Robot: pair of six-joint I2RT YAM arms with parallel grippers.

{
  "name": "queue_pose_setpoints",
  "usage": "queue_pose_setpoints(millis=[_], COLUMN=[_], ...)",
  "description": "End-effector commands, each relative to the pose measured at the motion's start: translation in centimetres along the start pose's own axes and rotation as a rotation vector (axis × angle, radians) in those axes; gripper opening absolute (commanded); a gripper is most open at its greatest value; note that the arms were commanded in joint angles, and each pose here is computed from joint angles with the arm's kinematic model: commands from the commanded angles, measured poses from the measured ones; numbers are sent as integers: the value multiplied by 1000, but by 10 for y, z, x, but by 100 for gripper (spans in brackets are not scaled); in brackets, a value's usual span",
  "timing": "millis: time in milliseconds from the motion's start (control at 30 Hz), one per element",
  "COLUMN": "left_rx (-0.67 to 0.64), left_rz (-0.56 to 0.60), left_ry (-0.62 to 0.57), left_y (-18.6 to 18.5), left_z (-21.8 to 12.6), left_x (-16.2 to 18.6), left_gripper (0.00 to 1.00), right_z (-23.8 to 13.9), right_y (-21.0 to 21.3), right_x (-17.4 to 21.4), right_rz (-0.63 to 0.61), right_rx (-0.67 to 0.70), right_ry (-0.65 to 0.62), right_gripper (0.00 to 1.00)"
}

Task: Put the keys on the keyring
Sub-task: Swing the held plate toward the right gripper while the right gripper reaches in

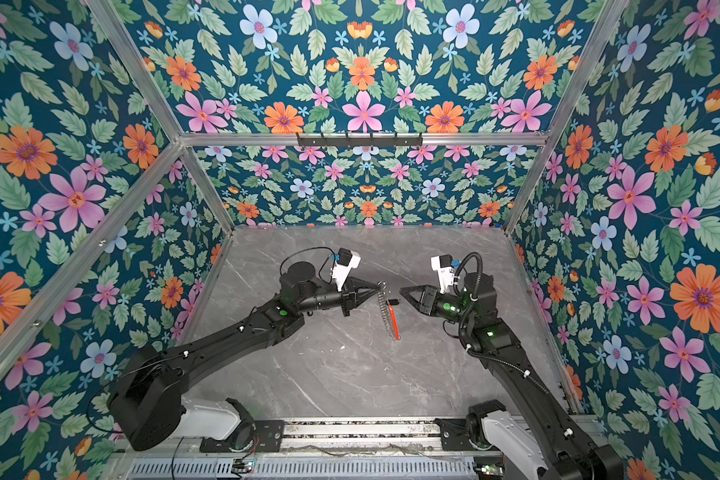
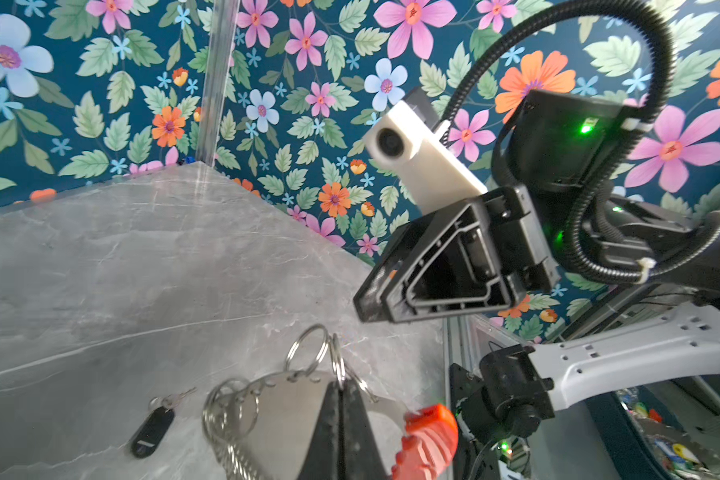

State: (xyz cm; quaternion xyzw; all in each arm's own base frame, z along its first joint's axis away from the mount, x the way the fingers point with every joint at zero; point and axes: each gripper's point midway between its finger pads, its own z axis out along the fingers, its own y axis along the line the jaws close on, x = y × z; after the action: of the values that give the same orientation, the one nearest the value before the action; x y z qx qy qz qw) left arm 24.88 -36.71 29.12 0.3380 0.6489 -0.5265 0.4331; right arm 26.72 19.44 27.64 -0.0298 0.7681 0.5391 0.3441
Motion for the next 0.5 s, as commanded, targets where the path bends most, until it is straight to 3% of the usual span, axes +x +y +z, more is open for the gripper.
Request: queue_pose_setpoints(millis=[0,200,467], left_rx=[39,66,31], left_rz=[1,4,7], left_ry=[-110,-150,-214], left_y=[-17,-38,-41], left_z=[3,3,-15], left_x=[-28,-34,-34], left_gripper=[0,0,0], right_z=[10,16,-4], right_y=[18,31,14], right_x=[-3,-5,-7], right_rz=[-2,6,28], right_rx=[-65,-60,120], right_ry=[15,23,-43], right_gripper=[26,26,26])
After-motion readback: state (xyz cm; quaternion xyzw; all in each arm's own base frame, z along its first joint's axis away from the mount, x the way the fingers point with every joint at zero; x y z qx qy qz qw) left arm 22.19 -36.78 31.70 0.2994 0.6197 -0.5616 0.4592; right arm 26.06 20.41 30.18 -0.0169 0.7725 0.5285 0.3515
